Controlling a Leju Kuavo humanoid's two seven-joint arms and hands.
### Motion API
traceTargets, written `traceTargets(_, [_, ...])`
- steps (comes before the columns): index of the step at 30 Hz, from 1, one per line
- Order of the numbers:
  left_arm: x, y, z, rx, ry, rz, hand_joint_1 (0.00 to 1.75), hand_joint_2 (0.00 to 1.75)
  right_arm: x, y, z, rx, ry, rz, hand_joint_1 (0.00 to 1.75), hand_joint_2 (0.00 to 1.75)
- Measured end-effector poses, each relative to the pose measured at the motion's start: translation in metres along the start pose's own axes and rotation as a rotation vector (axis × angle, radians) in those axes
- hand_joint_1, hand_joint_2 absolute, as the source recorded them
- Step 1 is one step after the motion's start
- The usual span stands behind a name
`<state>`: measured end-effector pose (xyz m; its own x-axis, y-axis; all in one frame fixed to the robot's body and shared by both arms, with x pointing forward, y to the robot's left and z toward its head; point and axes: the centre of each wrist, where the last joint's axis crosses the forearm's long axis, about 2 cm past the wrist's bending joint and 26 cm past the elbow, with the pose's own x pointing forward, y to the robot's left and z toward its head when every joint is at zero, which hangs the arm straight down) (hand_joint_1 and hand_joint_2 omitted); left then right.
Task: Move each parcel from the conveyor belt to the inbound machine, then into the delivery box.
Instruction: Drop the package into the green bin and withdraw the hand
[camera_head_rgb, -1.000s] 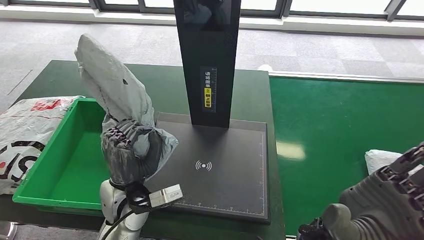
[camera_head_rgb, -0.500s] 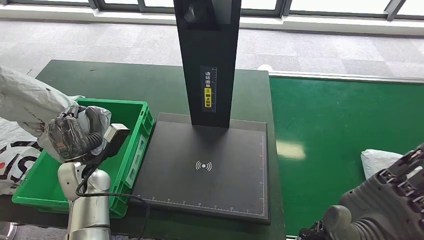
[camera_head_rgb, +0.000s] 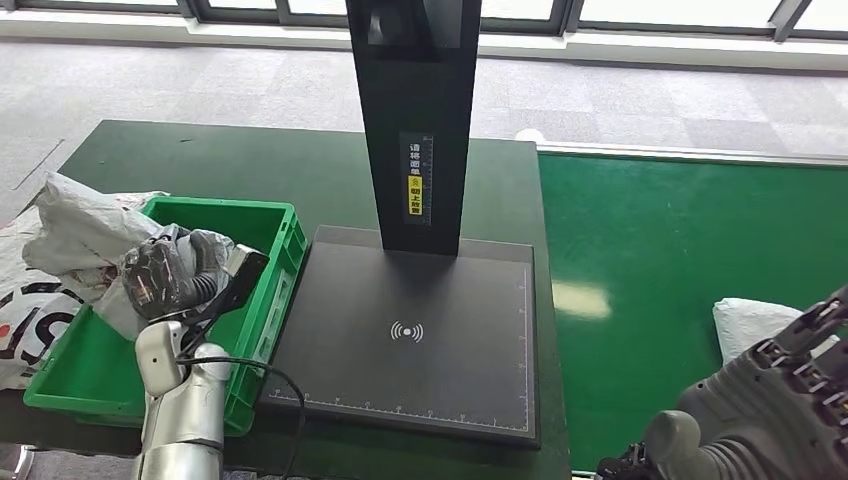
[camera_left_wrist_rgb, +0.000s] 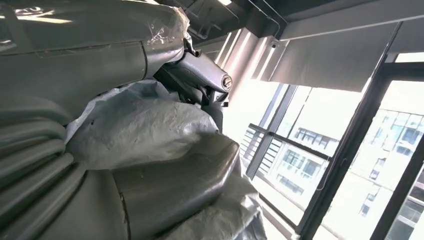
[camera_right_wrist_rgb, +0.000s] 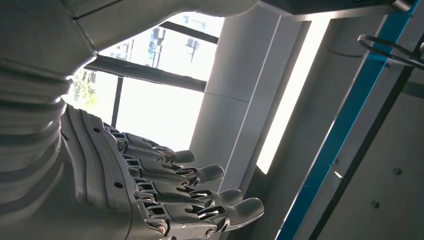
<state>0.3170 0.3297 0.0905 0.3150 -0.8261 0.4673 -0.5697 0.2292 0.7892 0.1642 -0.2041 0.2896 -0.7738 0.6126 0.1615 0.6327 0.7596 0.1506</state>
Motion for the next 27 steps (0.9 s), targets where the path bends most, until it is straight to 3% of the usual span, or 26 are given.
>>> traceTargets(14, [-0.001, -0.005, -0.004, -0.024, 0.017, -0.002, 0.73, 1.75, 0.000, 0.000, 0.000, 0.001, 0.001, -0.001, 0.00, 1.75])
traceTargets(18, [-0.001, -0.006, -0.004, -0.027, 0.014, -0.001, 0.00, 0.00, 0.000, 0.000, 0.000, 0.001, 0.002, -0.001, 0.00, 1.75])
traceTargets(27, [-0.003, 0.002, 0.000, 0.028, 0.013, 0.056, 0.00, 0.00, -0.006, 0.007, 0.022, 0.080, 0.063, -0.006, 0.00, 1.75])
